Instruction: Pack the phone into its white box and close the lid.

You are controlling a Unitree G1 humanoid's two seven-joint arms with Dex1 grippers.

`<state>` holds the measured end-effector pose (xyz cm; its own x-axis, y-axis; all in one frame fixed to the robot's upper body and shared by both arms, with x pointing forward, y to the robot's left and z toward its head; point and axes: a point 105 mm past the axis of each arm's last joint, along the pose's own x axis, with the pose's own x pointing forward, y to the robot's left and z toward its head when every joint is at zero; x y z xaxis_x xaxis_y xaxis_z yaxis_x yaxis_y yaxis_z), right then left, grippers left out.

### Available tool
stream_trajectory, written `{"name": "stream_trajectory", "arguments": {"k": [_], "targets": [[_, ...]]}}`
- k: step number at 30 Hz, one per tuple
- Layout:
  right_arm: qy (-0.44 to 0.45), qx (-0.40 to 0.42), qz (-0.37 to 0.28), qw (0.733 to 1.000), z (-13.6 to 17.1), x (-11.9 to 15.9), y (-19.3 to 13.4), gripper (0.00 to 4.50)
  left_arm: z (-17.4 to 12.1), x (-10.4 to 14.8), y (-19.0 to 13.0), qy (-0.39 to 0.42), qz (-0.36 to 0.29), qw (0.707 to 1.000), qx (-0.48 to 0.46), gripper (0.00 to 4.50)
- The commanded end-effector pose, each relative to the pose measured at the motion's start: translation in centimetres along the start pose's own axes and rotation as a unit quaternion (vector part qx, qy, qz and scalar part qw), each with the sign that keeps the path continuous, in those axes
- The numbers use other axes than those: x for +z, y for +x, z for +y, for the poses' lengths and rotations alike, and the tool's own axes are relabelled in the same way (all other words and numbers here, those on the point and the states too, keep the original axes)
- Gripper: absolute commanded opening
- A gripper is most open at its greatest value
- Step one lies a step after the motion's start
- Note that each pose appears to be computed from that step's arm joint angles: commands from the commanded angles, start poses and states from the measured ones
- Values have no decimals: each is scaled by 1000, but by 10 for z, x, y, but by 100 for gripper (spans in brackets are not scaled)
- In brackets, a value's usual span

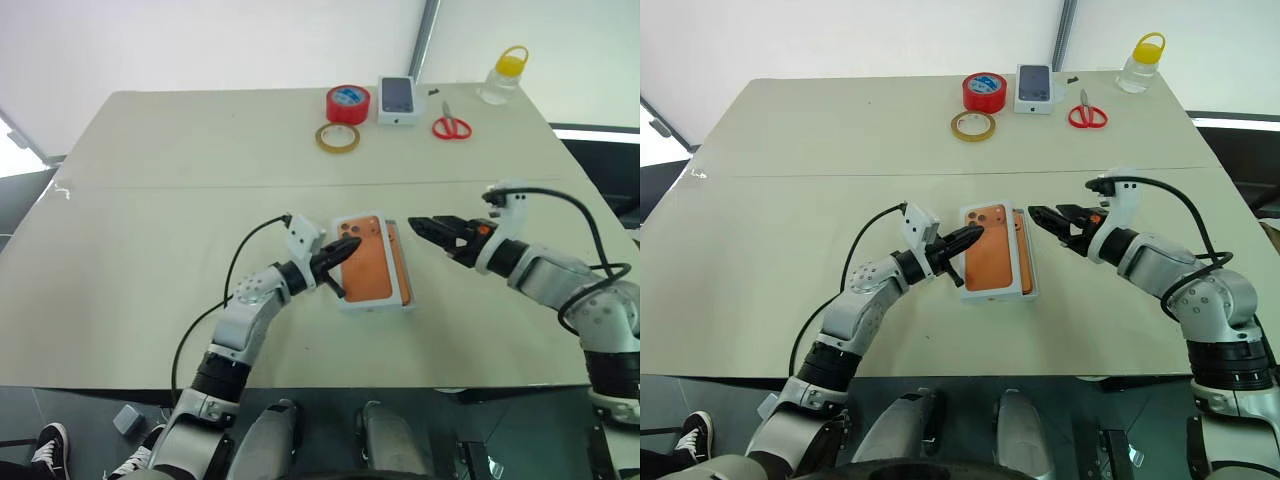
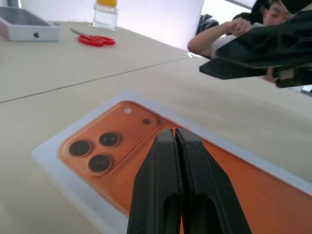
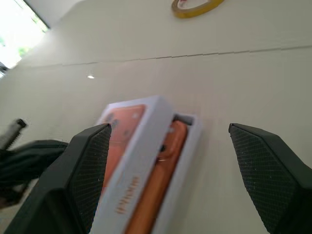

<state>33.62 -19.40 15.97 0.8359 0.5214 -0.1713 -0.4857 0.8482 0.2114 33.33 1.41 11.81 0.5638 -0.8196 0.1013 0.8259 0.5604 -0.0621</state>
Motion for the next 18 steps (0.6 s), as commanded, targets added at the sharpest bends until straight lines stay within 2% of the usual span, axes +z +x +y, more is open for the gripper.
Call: {"name": "stream_trajectory", "arguments": {"k": [1,4,6,8,11,18], "targets": [[-130,-1,-4,991,9,-6,4,262,11,15,-16,26,-9,1000,14,8],[-176,4,-6,984,14,-10,5,93,19,17,-31,28,8,999,26,8],[-200,20,-7,980,21,-13,7,6,28,8,-45,21,44,998,40,8],[-225,6,-14,974,18,-10,9,6,35,2,-56,28,71,995,57,8],[-214,-8,-20,977,13,-9,11,6,38,1,-62,38,82,994,63,8],[-284,31,15,958,24,-25,12,6,31,-20,-50,46,134,989,49,8]]}}
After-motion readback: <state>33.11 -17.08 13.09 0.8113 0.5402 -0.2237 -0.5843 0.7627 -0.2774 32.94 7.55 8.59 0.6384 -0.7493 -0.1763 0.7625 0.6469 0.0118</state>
